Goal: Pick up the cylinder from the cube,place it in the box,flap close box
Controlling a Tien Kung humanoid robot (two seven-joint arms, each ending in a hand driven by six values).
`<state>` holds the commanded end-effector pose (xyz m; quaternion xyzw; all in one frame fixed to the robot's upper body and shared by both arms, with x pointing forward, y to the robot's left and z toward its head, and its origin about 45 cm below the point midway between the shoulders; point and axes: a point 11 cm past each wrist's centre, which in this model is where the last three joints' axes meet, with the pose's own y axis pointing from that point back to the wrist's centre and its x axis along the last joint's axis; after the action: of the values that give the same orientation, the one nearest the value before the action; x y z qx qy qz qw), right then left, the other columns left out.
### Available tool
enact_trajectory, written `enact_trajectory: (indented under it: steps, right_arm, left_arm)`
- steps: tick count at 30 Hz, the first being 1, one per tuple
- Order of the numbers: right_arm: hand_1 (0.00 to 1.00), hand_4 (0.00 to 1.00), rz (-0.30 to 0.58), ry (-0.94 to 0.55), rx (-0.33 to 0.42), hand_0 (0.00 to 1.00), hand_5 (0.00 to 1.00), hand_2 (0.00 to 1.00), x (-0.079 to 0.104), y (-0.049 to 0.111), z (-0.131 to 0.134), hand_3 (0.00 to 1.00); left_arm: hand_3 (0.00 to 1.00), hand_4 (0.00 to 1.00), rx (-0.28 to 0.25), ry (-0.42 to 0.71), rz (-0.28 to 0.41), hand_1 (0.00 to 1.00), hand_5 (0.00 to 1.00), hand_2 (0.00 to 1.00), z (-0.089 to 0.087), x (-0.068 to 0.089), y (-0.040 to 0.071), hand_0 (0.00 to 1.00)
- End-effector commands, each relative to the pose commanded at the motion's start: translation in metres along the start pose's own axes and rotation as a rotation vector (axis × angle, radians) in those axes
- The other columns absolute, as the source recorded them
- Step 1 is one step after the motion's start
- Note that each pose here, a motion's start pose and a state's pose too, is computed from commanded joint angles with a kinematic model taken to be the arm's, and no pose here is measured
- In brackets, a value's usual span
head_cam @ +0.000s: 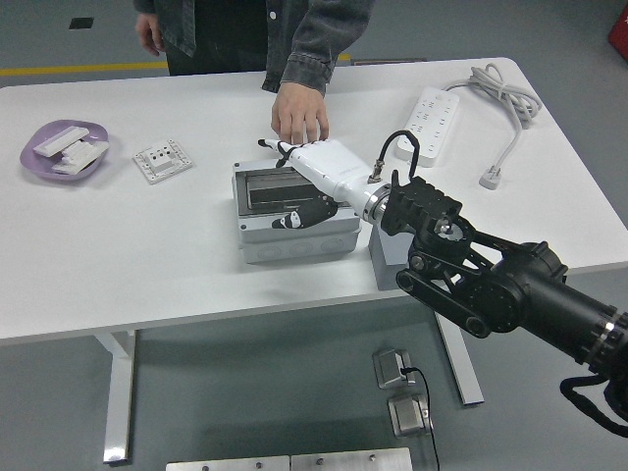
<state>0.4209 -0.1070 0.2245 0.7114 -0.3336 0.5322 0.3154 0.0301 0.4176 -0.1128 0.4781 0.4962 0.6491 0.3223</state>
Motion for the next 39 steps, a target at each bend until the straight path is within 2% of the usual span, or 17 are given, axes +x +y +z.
enact_trajectory:
  steps: [5,12,19,25,33,35,36,39]
  right_arm:
    - [0.634,0.942,0.031,-0.036,-0.054,0.608,0.394,0.747,0.005,0.009,0.017,0.998]
    - [0.631,0.938,0.144,-0.117,-0.147,0.605,0.395,0.747,0.018,0.049,0.051,0.998]
    - [0.629,0.931,0.318,-0.199,-0.232,0.598,0.398,0.735,0.04,0.11,0.081,0.998]
    - [0.626,0.931,0.525,-0.345,-0.281,0.601,0.403,0.728,0.065,0.173,0.097,0.993]
    - [0.62,0.931,0.753,-0.374,-0.392,0.597,0.41,0.723,0.094,0.255,0.12,0.972]
    - [0.62,0.931,0.807,-0.392,-0.42,0.597,0.41,0.723,0.097,0.271,0.129,0.972]
    - [0.606,0.935,0.836,-0.405,-0.433,0.602,0.433,0.713,0.099,0.278,0.133,0.928]
    - [0.606,0.935,0.907,-0.437,-0.464,0.602,0.433,0.713,0.101,0.295,0.145,0.928]
  left_arm:
    - [0.59,0.434,0.0,0.005,0.001,0.547,0.086,0.521,-0.001,0.001,0.0,0.642]
    - [0.591,0.433,0.037,0.031,0.005,0.547,0.088,0.521,-0.019,0.005,-0.002,0.642]
    - [0.59,0.432,0.089,0.06,0.016,0.548,0.088,0.521,-0.046,0.014,-0.005,0.642]
    - [0.59,0.434,0.115,0.077,0.02,0.549,0.092,0.521,-0.06,0.017,-0.006,0.642]
    - [0.59,0.439,0.122,0.085,0.012,0.549,0.096,0.521,-0.067,0.015,-0.006,0.642]
    - [0.59,0.439,0.12,0.086,0.014,0.549,0.096,0.521,-0.066,0.015,-0.006,0.642]
    - [0.592,0.44,0.119,0.086,0.015,0.55,0.098,0.522,-0.066,0.016,-0.006,0.641]
    - [0.592,0.44,0.116,0.087,0.022,0.55,0.098,0.522,-0.064,0.019,-0.006,0.641]
